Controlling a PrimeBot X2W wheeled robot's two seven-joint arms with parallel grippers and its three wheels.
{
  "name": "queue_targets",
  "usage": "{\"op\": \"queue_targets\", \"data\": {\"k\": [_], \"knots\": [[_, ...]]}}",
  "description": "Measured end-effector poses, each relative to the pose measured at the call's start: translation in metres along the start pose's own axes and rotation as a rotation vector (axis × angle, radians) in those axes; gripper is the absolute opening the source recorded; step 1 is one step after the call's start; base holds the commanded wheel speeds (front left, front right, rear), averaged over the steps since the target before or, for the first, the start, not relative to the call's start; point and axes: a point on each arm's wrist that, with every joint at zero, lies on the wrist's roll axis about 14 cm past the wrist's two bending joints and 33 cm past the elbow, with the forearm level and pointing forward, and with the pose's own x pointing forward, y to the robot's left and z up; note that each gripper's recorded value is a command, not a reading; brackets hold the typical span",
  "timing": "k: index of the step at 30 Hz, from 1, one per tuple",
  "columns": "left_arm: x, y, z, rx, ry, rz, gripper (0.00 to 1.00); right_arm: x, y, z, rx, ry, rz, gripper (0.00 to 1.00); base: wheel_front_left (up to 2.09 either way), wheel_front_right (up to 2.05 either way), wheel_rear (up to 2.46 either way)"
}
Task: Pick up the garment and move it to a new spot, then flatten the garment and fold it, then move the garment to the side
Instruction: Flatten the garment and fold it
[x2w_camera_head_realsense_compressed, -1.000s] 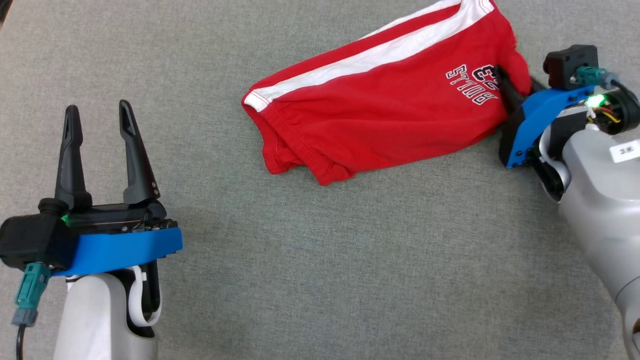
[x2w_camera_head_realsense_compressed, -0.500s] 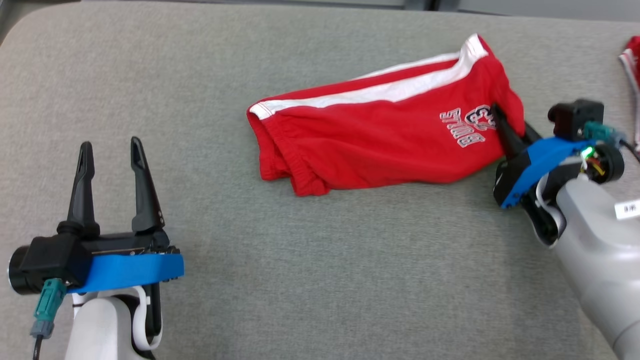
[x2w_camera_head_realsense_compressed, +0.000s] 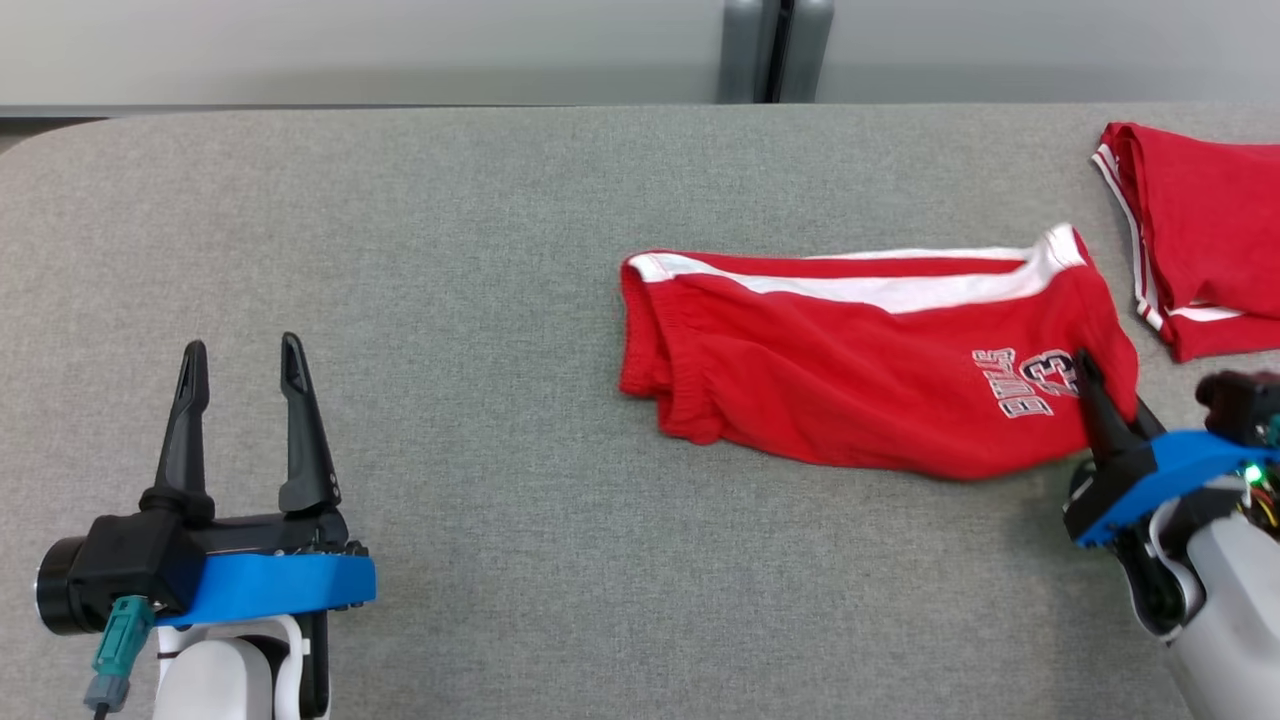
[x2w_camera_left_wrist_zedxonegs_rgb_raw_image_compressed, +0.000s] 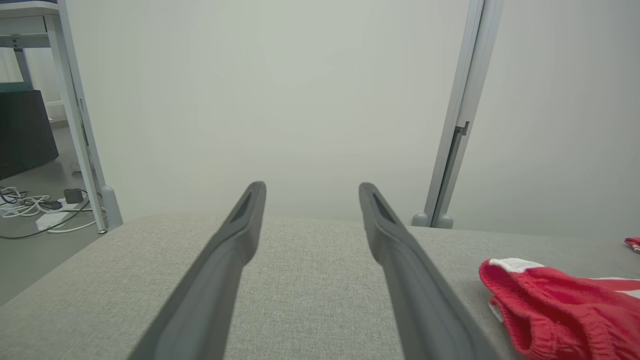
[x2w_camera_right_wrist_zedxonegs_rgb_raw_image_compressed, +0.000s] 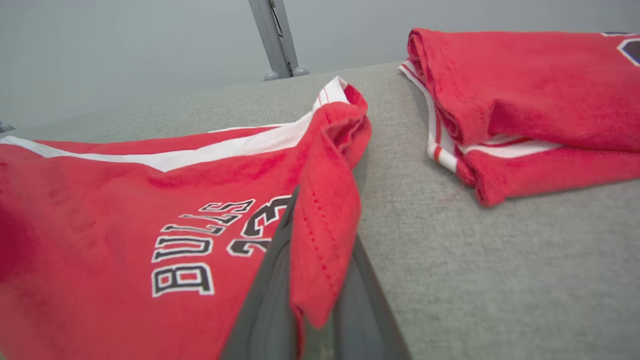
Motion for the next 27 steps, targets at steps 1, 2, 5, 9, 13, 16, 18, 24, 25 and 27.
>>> {"op": "queue_targets", "data": {"k": [1,2,5,9,13,16,18,24,25,27], "knots": [[0.0,-0.001,0.001,-0.001,-0.002,-0.004,1.0,-0.003,-0.004,-0.003,0.002,0.003,-0.012,0.0,0.0,0.0,0.0],[-0.001,-0.002,0.001,-0.001,-0.003,-0.005,1.0,-0.006,-0.007,-0.005,0.005,0.006,-0.022,0.0,0.0,0.0,0.0],[-0.004,-0.002,0.001,-0.001,0.001,-0.007,1.0,-0.009,-0.011,-0.005,0.01,0.0,-0.036,0.0,0.0,0.0,0.0],[-0.007,-0.003,0.0,-0.001,0.006,-0.009,1.0,-0.006,-0.001,-0.004,0.022,-0.014,-0.023,0.0,0.0,0.0,0.0],[-0.009,-0.004,0.002,-0.001,0.003,-0.012,1.0,0.005,0.025,0.017,0.015,-0.071,0.036,0.0,0.0,0.0,0.0],[-0.012,-0.003,0.003,0.0,0.003,-0.011,1.0,0.016,0.051,0.039,0.012,-0.127,0.092,0.0,0.0,0.0,0.0],[-0.014,-0.004,0.004,-0.001,0.003,-0.014,1.0,0.023,0.071,0.055,0.011,-0.163,0.136,0.0,0.0,0.0,0.0],[-0.022,0.001,0.007,-0.002,0.002,0.0,1.0,0.036,0.139,0.074,-0.023,-0.195,0.286,0.0,0.0,0.0,0.0],[-0.023,0.002,0.007,-0.002,0.003,0.004,1.0,0.036,0.15,0.073,-0.033,-0.187,0.311,0.0,0.0,0.0,0.0],[-0.025,0.005,0.007,-0.002,0.005,0.011,1.0,0.037,0.169,0.068,-0.052,-0.173,0.358,0.0,0.0,0.0,0.0]]}}
